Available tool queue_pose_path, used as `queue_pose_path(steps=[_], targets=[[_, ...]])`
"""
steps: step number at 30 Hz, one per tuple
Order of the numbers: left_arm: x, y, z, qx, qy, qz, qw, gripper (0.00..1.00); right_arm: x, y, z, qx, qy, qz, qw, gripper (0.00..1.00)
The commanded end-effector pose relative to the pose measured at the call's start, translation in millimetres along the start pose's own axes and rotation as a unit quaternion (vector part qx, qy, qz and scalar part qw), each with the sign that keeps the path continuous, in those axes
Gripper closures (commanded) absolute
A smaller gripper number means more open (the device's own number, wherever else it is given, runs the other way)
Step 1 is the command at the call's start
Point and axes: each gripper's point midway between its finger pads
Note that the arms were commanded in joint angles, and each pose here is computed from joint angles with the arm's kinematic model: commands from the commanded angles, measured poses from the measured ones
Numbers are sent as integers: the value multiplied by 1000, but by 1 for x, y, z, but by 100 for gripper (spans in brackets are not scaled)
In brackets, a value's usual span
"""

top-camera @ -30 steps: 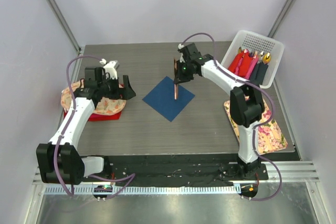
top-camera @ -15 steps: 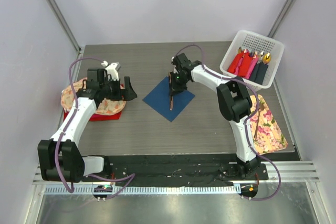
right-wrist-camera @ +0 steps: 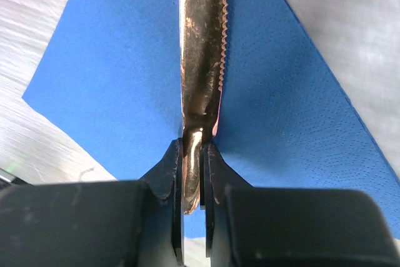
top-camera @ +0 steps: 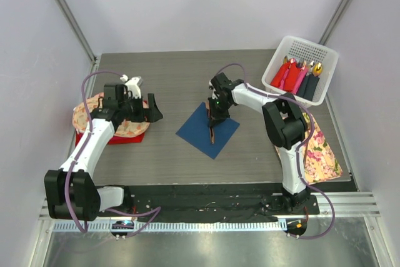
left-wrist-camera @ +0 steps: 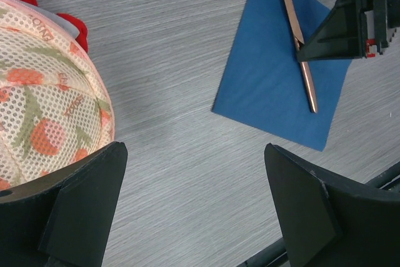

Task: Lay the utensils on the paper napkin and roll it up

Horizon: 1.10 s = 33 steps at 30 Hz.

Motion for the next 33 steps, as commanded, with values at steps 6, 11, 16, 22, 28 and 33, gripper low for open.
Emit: queue_pose_path(steps=[6,11,16,22,28,33], targets=[[-4,-3,6,9,-14,1,1000,3,-45,14,17,4,-49,-6,999,99],[-1,-2,7,3,-9,0,1000,3,-48,17,27,4,-58,-14,998,99],[1,-1,8,0,-8,1,1000,2,-42,20,34,3,-55,-13,998,99],[2,-1,8,0,-5,1,1000,2,-35,14,35,-7,-43,-31,999,99],[3,1,6,0,-4,4,1000,2,-28,13,31,-28,-30,-50,998,99],[2,1,7,1,-6,3,1000,2,-22,7,29,-30,-24,-64,997,99]])
Point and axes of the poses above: each gripper's point midway between its finger pads, its own x axis out along the fingers, its own y axis along the line the jaws close on, z = x × y, and after that the axes turned 5 degrees about x, right-handed
